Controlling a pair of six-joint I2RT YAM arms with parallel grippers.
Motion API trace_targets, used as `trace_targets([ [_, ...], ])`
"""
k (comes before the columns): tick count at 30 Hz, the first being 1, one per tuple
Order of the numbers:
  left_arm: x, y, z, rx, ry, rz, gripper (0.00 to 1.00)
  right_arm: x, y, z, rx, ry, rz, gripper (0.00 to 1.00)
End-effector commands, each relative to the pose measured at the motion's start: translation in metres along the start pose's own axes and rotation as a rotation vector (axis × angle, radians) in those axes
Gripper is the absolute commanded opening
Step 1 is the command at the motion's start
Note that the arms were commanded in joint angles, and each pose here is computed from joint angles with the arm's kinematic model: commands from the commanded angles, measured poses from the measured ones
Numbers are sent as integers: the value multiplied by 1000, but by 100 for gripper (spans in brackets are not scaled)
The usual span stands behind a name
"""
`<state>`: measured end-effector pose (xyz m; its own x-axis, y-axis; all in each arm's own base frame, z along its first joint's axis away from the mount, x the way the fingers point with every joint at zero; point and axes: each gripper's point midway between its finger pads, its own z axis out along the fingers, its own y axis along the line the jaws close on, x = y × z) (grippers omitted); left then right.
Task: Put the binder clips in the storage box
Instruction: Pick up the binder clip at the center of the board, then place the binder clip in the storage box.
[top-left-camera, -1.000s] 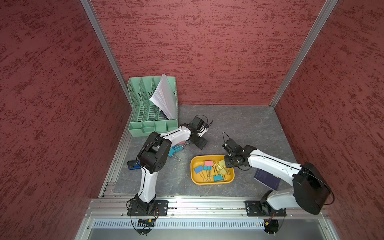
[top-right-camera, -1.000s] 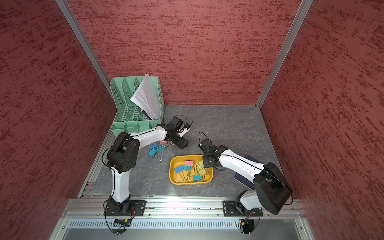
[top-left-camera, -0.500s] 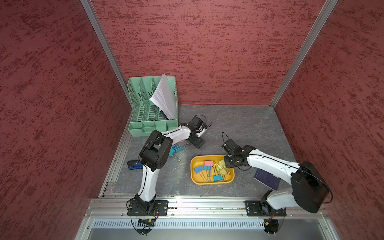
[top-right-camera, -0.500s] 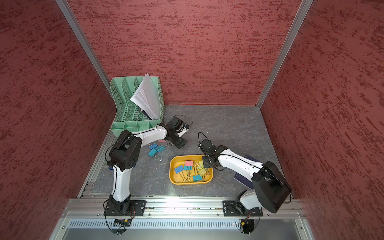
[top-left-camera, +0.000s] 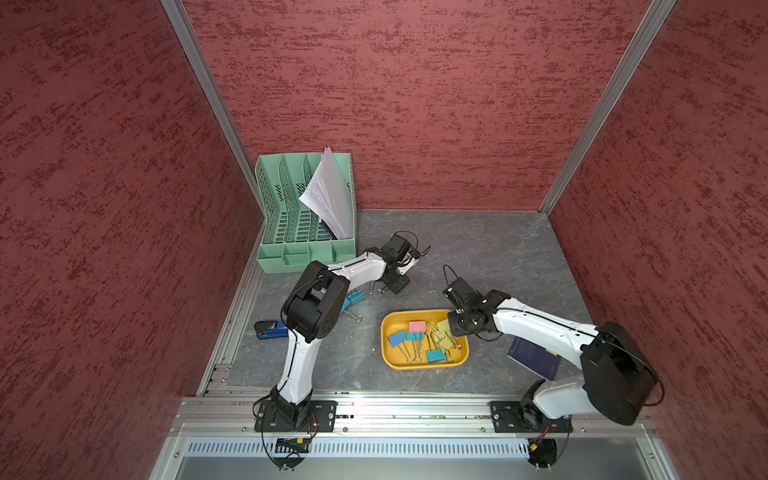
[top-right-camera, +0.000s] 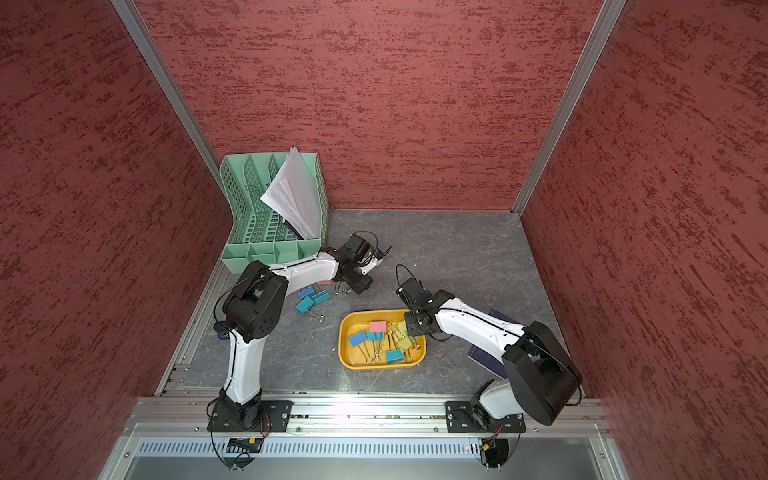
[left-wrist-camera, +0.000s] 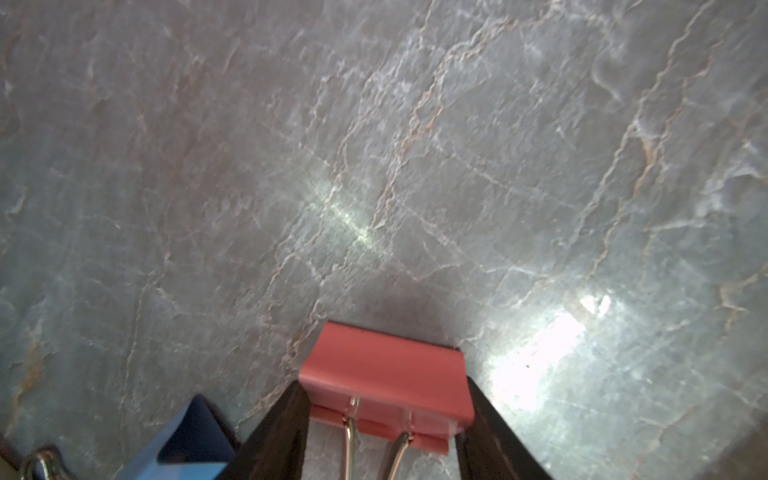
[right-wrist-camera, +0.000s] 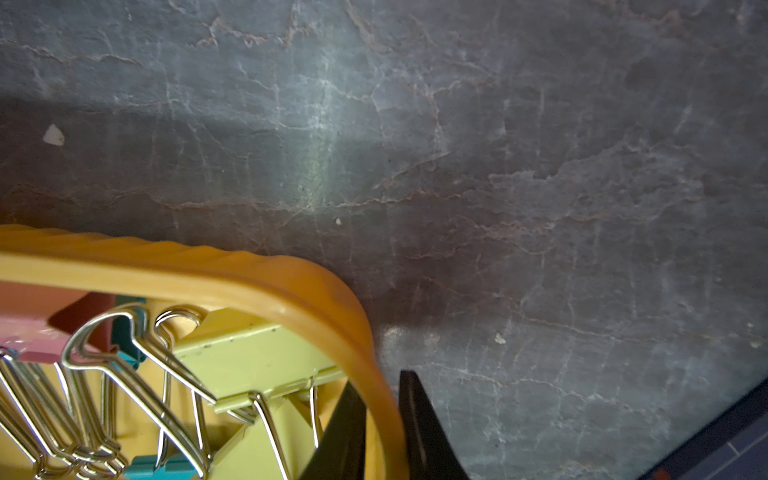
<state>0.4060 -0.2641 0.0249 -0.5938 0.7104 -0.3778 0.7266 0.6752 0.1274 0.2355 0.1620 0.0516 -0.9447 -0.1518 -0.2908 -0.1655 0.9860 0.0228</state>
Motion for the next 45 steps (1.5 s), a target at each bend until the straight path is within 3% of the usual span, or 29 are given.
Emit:
trace_targets([
  [1,-9,9,-13,-56,-40,-17,56,-8,4,0,-23,-21,4,18],
  [8,-39,24,-90,-165,-182,-46,55,-9,6,0,-31,-22,3,18],
  [11,-43,3,-122,-180,-211,-19,56,-9,6,1,-31,-22,3,18],
  [13,-40,-29,-136,-160,-211,21,57,-10,7,1,-32,-23,5,19],
  [19,-9,-133,-137,3,-194,94,59,-10,8,1,-42,-25,9,19],
  [27,31,-175,-128,77,-164,58,59,-8,5,-3,-36,-28,5,19],
  [34,40,-175,-139,87,-184,9,61,-8,6,-5,-44,-32,10,20],
  [37,34,-166,-157,78,-237,-23,80,-9,6,-6,-48,-37,10,19],
  [42,31,-112,-178,21,-292,-200,93,-12,8,-13,-58,-49,10,21],
  [45,37,-70,-182,-38,-297,-323,95,-14,8,-16,-68,-63,12,22],
])
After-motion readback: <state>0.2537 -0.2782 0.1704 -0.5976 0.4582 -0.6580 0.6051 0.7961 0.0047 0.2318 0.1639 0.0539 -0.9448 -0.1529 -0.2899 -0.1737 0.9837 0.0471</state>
